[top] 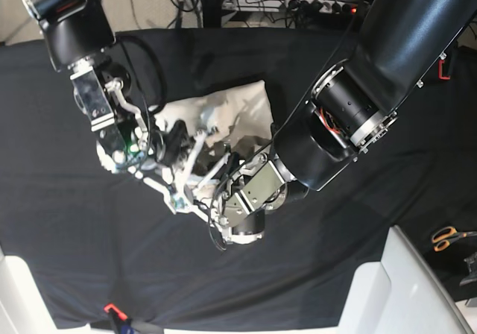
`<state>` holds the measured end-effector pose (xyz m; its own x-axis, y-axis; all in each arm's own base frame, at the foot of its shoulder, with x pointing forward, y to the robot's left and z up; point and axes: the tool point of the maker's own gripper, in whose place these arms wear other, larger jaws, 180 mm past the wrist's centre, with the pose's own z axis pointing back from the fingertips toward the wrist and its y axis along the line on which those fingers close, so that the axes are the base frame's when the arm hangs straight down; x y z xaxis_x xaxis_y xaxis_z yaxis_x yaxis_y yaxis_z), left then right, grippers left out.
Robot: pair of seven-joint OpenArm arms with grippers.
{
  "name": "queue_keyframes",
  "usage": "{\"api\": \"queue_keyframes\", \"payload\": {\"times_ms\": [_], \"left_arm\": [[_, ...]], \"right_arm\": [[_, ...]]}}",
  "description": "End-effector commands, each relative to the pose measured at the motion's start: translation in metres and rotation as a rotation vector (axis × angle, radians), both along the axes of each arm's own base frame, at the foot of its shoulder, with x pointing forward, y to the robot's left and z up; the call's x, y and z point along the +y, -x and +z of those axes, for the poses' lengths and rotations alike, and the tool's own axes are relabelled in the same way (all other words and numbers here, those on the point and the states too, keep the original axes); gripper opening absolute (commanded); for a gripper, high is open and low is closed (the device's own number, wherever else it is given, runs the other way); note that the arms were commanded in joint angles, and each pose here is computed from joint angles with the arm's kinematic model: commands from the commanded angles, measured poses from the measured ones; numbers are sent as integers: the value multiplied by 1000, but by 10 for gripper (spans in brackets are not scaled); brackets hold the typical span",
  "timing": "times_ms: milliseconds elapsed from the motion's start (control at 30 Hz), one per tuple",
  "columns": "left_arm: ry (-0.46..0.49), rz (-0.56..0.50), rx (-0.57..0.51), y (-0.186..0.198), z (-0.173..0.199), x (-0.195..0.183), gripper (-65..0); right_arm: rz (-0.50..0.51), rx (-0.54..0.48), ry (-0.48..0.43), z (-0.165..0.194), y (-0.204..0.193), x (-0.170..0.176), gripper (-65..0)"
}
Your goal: Fold the T-shirt properly
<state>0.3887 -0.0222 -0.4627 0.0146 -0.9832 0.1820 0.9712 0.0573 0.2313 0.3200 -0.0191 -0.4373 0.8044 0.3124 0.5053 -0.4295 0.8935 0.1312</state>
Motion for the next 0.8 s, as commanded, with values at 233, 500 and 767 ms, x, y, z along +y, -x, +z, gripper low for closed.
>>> {"api": "queue_keyframes", "payload": {"times_ms": [233,500,767], "left_arm": [[40,35,-103,-32,23,1,-357],[22,64,-114,-38,22,19,-357],[16,88,-102,-36,16,35,-357]], "right_arm": [[-15,-69,-10,14,-37,1,-612],[51,-66,-35,9,-52,20,-612],[85,-135,-45,13,-80,24,-612]]}}
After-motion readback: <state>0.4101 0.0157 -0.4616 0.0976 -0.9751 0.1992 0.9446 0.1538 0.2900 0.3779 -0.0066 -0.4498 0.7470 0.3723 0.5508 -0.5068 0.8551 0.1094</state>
